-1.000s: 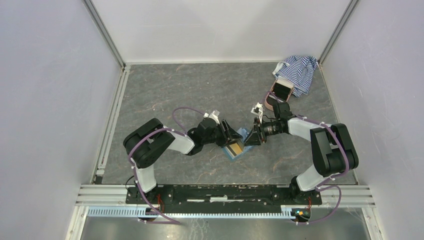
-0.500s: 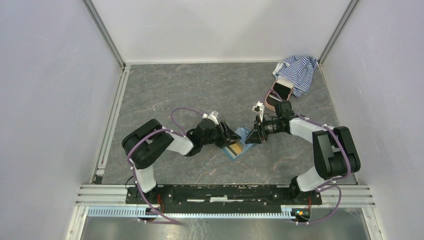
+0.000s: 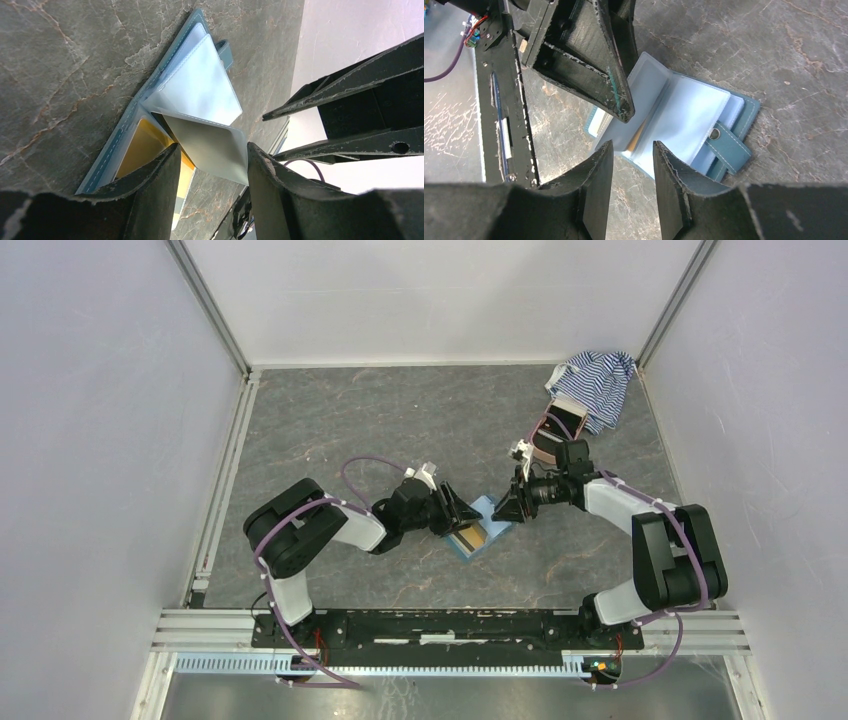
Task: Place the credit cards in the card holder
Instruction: Insert the credit card into the card holder.
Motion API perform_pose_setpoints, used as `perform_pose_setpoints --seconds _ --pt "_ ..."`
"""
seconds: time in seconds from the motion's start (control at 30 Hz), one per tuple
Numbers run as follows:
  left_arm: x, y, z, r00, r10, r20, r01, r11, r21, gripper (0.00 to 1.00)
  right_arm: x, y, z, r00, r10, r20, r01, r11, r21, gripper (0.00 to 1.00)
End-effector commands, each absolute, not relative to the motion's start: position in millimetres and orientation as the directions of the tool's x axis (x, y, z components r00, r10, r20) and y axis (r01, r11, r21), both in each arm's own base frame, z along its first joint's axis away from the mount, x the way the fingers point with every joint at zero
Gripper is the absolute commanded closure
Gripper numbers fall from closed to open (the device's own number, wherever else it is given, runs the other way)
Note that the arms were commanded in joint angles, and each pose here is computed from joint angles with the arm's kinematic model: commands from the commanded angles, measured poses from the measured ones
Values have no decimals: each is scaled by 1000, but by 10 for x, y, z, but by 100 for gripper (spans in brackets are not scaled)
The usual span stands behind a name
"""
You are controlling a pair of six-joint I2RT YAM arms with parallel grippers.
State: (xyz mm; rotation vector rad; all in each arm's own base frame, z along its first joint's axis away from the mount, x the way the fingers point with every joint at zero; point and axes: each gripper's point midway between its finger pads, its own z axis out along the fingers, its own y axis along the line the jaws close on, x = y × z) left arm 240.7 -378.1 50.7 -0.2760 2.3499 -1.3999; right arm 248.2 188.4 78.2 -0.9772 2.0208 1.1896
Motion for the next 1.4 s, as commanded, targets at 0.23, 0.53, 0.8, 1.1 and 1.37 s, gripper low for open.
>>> perform_pose_setpoints --seconds 0.23,0.53,0.8,1.1,1.37 --pt "2435 -3783 676 -893 -389 -227 45 425 -904 41 2371 2026 599 -540 -385 -748 -840 295 455 76" --pt "2425 -3778 749 -889 -400 -222 49 399 -916 36 2210 2190 637 -507 -405 -761 -861 196 469 81" --pt "2406 -3705 777 -882 -413 -228 45 408 -912 34 2165 2230 661 -495 -411 -766 -866 165 472 81" --pt "2335 -3615 716 -882 -418 -218 26 417 -908 40 2186 2226 667 -488 -414 -768 -870 168 462 79" --pt "2290 -3544 700 -880 -420 -221 20 434 -901 42 2198 2217 593 -511 -421 -749 -858 193 477 78"
